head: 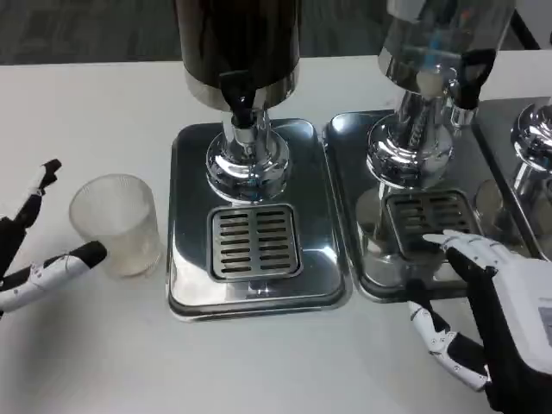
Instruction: Grasp the cup under the faucet to collect the drink, then remove the cup.
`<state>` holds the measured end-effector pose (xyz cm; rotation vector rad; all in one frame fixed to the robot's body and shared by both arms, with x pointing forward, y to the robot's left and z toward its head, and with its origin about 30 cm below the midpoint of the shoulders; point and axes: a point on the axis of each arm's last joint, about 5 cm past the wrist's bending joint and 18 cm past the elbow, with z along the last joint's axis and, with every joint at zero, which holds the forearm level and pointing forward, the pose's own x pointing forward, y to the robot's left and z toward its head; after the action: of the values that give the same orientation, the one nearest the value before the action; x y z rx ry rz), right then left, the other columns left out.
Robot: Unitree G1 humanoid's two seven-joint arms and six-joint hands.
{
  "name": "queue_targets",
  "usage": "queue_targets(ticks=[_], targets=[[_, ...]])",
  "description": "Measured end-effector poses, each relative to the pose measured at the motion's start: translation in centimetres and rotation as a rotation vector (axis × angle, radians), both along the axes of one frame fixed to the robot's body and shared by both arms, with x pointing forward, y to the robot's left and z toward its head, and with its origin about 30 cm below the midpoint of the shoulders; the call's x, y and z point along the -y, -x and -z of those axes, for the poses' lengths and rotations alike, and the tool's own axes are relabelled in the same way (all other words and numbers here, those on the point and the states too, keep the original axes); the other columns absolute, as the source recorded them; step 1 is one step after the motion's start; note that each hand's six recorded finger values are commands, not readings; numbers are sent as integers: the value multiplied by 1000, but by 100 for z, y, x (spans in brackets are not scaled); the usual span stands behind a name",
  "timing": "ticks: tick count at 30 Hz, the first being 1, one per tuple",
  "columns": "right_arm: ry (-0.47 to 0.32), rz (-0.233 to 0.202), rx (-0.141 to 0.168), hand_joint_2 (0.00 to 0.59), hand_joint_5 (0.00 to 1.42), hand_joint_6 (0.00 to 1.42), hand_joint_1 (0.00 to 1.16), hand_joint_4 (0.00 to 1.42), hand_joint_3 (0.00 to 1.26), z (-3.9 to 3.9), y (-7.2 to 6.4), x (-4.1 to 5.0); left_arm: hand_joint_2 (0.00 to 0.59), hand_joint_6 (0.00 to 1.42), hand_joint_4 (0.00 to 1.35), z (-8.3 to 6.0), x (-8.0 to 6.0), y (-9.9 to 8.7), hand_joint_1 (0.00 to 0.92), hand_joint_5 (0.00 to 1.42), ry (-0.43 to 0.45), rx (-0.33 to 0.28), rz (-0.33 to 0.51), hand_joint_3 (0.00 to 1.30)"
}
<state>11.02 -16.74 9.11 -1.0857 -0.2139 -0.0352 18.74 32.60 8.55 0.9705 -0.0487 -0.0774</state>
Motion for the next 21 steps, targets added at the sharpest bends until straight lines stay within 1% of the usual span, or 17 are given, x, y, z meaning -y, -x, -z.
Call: queue_targets(ticks=[5,11,15,17,21], targets=[[0,0,-1,443,272,359,431,294,418,1,2,0,0,174,0,14,20,-47,0,85,-7,-6,5,0],[-1,-1,-4,443,272,365,431,294,419,3,13,-4,0,189,0,31,46,-95,0,97,-41,-23,23,0],[-3,0,-10,443,274,374,431,305,428,8,28,-6,0,193,0,24,45,-137,0,100,-44,-17,9,0],[-5,3,-17,443,284,381,431,308,432,15,43,-8,0,194,0,34,50,-161,0,104,-51,-29,3,0],[-10,7,-20,443,286,383,431,308,433,19,47,-16,0,196,0,41,50,-187,0,109,-57,-40,-6,0]])
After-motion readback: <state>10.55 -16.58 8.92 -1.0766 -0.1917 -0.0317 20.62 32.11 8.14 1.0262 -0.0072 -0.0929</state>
